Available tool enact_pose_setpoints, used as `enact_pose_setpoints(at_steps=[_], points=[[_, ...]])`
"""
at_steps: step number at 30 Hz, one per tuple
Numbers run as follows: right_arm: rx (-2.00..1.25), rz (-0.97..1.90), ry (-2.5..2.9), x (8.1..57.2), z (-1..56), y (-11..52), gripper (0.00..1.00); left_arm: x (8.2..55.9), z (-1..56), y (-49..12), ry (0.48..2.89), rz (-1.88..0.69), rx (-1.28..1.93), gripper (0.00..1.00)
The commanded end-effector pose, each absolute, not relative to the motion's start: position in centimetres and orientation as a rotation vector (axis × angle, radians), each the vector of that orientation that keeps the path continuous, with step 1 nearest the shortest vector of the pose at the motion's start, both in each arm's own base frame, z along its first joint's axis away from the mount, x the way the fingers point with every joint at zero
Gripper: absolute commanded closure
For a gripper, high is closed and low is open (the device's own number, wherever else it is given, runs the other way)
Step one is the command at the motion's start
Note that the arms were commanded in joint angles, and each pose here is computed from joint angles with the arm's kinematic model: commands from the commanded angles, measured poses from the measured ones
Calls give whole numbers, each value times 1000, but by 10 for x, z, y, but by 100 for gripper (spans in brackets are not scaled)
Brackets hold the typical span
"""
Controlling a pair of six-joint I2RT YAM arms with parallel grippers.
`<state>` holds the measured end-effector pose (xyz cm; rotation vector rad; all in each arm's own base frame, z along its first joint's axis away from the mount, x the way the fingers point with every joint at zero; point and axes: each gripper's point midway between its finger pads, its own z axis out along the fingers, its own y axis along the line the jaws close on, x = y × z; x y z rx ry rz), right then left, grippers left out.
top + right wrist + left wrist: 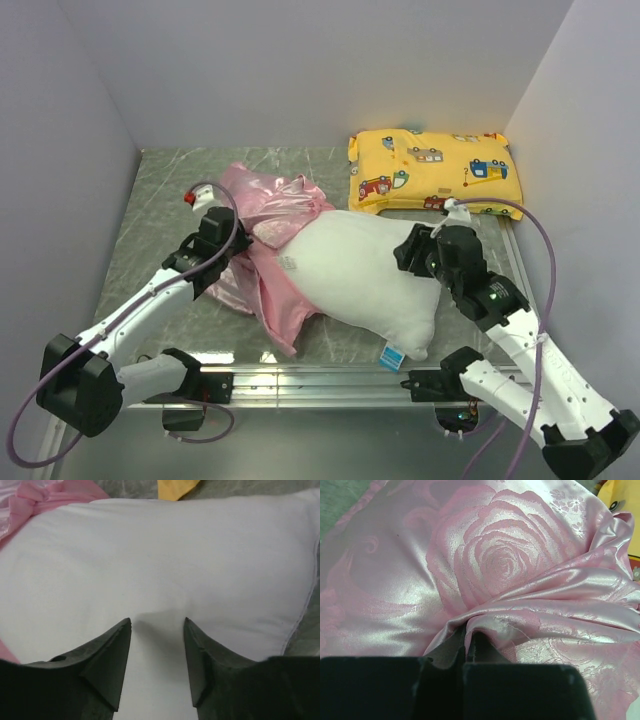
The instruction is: Remove the pillowcase from the pillow
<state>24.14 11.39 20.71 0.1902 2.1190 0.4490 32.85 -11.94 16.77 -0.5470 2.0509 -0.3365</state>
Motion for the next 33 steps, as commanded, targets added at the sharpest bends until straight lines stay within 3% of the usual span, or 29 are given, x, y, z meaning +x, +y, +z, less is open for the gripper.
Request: enact_pose_setpoints(at_steps=[1,2,7,11,16,17,18,19,20,33], points=[[96,419,1959,248,268,124,39,318,144,-134,2092,-363,-545,99],[15,443,1958,243,277,145,34,318,144,-134,2087,-362,-548,100],[-258,479,1996,229,273,220,30,318,148,-137,2088,-371,-534,100],[-453,342,2068,234,236,278,25,319,154,-137,2077,-375,-539,99],[-568,225,2191,247,173,311,27,328,175,-121,2035,-328,-591,99],[-595,191,2221,248,155,312,35,330,181,-120,2022,-348,-595,100],[-584,162,2240,251,145,309,63,334,188,-115,2005,-385,-609,99],[-560,141,2251,253,142,305,63,337,190,-110,1998,-394,-623,99],[-535,126,2259,255,143,299,98,339,195,-105,1983,-401,-635,99],[-71,332,2140,244,212,170,100,374,232,81,1740,-440,-1041,99]])
